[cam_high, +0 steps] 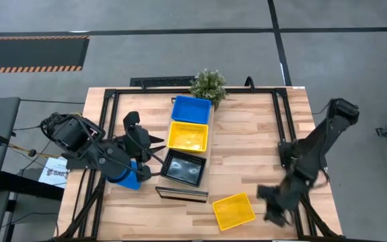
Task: Stack baskets on shelf by color
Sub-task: Stack the yellow basket on top of the yellow basket on the shelf
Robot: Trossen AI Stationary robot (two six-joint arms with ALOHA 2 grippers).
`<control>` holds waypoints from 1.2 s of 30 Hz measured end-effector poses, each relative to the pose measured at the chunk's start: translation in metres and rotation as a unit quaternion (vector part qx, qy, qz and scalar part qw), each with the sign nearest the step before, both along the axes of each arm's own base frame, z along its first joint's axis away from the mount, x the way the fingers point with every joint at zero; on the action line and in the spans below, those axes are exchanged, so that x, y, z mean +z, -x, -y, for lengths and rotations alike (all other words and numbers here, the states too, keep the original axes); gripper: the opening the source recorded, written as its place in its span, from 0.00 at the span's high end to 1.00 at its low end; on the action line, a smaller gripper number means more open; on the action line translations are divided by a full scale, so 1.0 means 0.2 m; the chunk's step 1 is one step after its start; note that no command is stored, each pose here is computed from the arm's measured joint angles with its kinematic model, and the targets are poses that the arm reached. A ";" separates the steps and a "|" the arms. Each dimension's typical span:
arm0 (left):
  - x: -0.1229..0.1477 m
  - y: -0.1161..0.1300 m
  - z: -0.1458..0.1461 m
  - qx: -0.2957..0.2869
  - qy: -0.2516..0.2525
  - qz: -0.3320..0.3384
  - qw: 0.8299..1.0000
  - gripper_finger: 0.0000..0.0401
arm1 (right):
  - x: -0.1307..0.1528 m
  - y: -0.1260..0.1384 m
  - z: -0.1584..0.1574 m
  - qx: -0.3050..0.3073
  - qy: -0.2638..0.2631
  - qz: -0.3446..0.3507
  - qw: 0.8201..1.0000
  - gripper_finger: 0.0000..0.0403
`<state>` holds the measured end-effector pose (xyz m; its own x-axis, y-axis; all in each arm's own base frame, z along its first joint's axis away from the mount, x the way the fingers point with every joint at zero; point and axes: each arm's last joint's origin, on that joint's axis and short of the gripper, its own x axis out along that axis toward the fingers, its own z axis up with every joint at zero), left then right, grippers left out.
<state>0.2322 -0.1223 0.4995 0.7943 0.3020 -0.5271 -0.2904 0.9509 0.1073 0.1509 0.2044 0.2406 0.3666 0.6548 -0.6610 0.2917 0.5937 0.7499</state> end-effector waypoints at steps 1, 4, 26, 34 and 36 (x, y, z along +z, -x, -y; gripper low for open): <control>0.00 0.00 0.00 0.001 0.000 0.000 1.000 0.83 | -0.02 0.02 -0.04 0.009 0.001 -0.008 1.000 1.00; 0.00 0.00 0.00 0.001 -0.001 0.000 1.000 0.83 | -0.10 0.03 -0.11 0.026 0.031 -0.030 0.999 1.00; -0.02 -0.01 -0.05 0.049 0.051 -0.005 0.997 0.83 | -0.31 -0.33 0.23 0.136 0.252 0.044 0.957 0.99; -0.02 -0.01 -0.05 0.060 0.068 0.003 0.996 0.83 | -0.18 -0.33 0.60 -0.040 0.382 -0.010 0.923 0.98; -0.02 0.00 -0.04 0.059 0.067 0.002 0.996 0.83 | -0.14 -0.32 0.65 -0.073 0.375 -0.002 0.924 0.99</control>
<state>0.2332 -0.1139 0.4960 0.7604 0.3196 -0.5654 -0.4003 0.9162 -0.0205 0.2158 0.0745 0.2133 0.4123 -0.0440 -0.9100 0.4112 0.9003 0.1427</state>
